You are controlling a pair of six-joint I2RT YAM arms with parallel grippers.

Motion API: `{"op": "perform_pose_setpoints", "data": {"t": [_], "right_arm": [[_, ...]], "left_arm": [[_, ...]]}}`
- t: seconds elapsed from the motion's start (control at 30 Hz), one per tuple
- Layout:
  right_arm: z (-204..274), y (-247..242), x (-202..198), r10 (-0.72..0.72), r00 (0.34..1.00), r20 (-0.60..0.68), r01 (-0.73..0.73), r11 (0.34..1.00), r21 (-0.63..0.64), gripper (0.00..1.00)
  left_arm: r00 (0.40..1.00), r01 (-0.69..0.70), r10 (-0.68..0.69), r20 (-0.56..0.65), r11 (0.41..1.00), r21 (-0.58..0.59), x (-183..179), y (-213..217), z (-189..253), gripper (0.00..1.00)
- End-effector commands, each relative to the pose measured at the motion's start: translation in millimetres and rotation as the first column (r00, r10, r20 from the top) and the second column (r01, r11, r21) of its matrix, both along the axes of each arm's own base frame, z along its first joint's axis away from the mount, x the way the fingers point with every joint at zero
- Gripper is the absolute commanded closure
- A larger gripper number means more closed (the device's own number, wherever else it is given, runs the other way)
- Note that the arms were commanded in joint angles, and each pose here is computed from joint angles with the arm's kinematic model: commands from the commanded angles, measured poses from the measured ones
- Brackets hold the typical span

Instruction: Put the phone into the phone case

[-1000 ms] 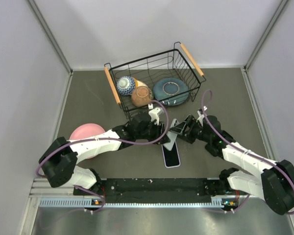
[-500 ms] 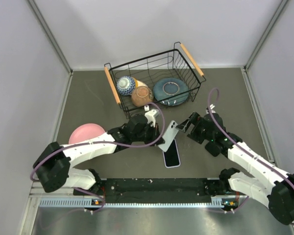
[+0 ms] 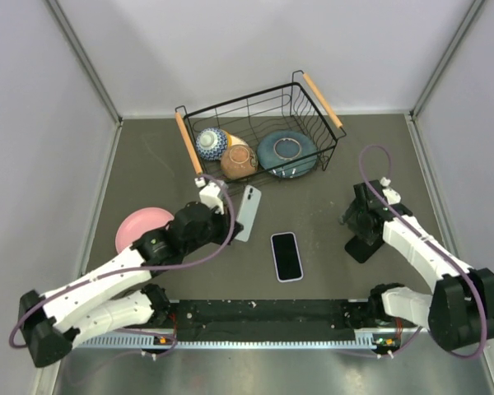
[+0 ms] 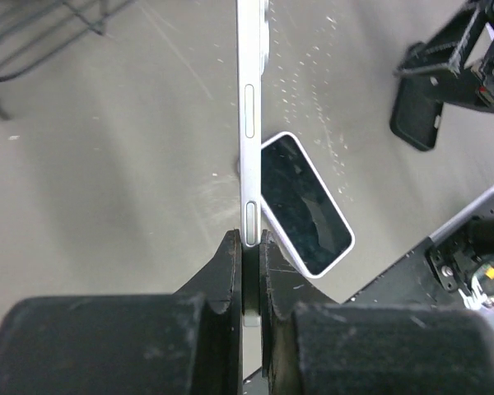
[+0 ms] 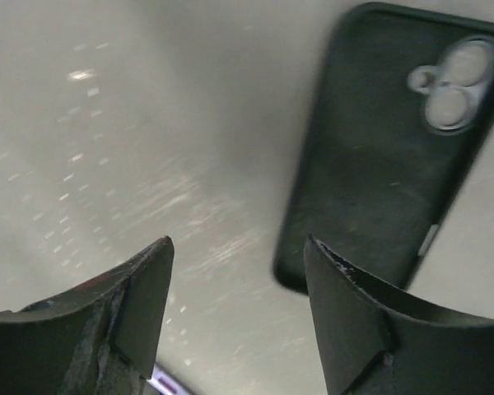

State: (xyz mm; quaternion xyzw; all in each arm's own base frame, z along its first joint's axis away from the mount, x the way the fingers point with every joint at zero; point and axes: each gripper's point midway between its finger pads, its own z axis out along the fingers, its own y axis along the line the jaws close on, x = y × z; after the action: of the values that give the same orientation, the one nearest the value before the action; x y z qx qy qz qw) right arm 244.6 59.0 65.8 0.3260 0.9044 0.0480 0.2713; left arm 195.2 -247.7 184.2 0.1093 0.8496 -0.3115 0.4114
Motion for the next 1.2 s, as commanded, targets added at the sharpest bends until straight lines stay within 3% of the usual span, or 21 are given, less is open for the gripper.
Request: {"op": "perform_pose_setpoints", "data": {"t": [0.0,0.27,0.37,0.4,0.67,0.8,1.17], "right_arm": [[-4.9,-26.1,0.5,-0.071,0.994,-0.08,0.064,0.994,-0.086,0.37],[-30.9,-36.1,1.8,-0.141,0.97,-0.196,0.119,0.986,-0.117,0.46],[-36.7,-37.0,0.0,-0.15,0.965,-0.217,0.125,0.984,-0.125,0.57],[-39.6,-36.9,-0.2,-0.146,0.962,-0.229,0.119,0.984,-0.129,0.68],[-45.3,-30.5,5.5,-0.063,0.966,-0.25,0.036,0.993,-0.112,0.83],[-44.9,-19.8,9.7,0.031,0.973,-0.231,-0.051,0.995,-0.082,1.0],[19.5,44.7,18.5,0.278,0.96,-0.019,-0.278,0.96,-0.011,1.0]], "left_arm": [[0.984,-0.133,0.131,0.12,0.991,0.003,10.2,34.5,23.6,1.0],[0.972,-0.182,0.18,0.149,0.983,-0.001,2.6,59.2,36.3,1.0],[0.971,-0.191,0.19,0.148,0.982,-0.004,1.1,62.8,35.6,1.0],[0.969,-0.195,0.194,0.151,0.981,-0.009,0.9,63.8,36.9,1.0],[0.965,-0.214,0.213,0.155,0.977,-0.009,1.4,68.4,36.9,1.0],[0.963,-0.219,0.219,0.156,0.976,-0.013,1.2,69.7,40.6,1.0],[0.932,-0.334,0.331,0.146,0.943,-0.008,7.3,88.9,44.0,1.0]]}}
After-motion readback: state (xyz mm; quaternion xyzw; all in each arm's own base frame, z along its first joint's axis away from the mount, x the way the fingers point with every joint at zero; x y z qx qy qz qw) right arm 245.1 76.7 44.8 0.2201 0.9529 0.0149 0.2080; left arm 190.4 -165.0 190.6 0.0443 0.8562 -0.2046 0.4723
